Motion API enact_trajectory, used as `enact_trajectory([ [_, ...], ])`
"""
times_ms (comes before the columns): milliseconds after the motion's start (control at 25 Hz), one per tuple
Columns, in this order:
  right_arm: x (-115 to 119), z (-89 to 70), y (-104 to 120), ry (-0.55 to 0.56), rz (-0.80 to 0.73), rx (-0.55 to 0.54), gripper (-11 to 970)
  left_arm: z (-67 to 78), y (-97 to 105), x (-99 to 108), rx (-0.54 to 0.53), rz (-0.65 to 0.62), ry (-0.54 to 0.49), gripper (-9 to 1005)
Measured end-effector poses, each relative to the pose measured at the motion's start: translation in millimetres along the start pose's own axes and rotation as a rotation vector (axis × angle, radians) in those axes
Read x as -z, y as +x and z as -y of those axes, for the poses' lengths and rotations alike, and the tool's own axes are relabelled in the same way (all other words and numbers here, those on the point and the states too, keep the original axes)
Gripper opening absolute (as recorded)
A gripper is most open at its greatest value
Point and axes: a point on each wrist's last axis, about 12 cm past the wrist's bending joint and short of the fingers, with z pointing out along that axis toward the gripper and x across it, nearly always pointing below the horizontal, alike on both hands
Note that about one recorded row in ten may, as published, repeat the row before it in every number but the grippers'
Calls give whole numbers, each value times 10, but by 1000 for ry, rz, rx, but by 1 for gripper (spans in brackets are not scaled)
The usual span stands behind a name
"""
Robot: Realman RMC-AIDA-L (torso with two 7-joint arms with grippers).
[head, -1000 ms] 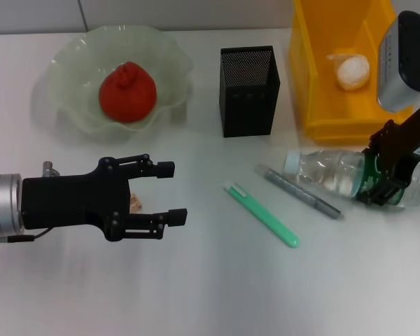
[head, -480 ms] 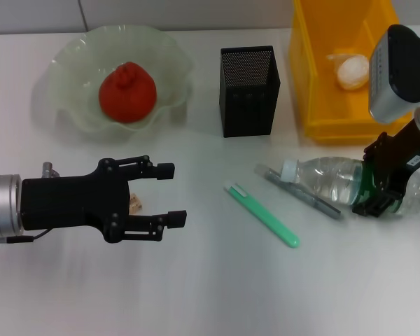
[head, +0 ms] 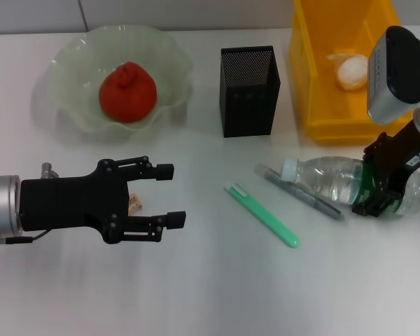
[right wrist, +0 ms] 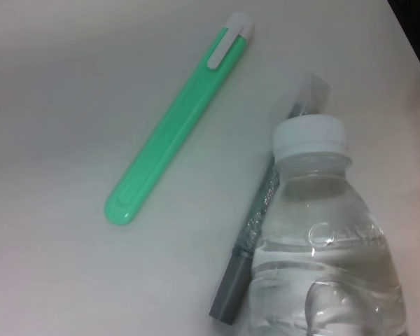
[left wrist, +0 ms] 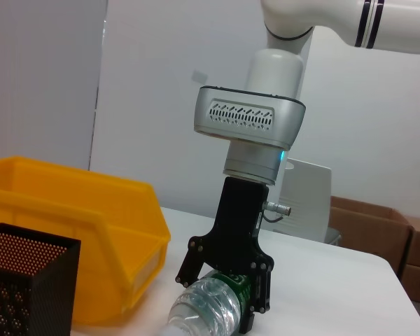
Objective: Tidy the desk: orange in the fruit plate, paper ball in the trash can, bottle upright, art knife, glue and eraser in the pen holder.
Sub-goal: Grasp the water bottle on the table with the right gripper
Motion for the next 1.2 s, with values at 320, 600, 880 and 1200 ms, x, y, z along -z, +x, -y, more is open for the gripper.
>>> enact_trajectory([
  [320, -15, -9, 4, -2, -10, 5, 817, 0, 0, 0, 0, 0, 0, 810],
  [600, -24, -19, 1, -4, -17, 7, 818, 2, 5, 1, -2, 3, -2, 809],
  [880, -18, -18, 1, -1, -16, 5, 812, 1, 5, 1, -3, 4, -3, 809],
  [1200, -13, -20, 3, -1, -16, 4, 799, 2, 3, -4, -2, 5, -3, 808],
])
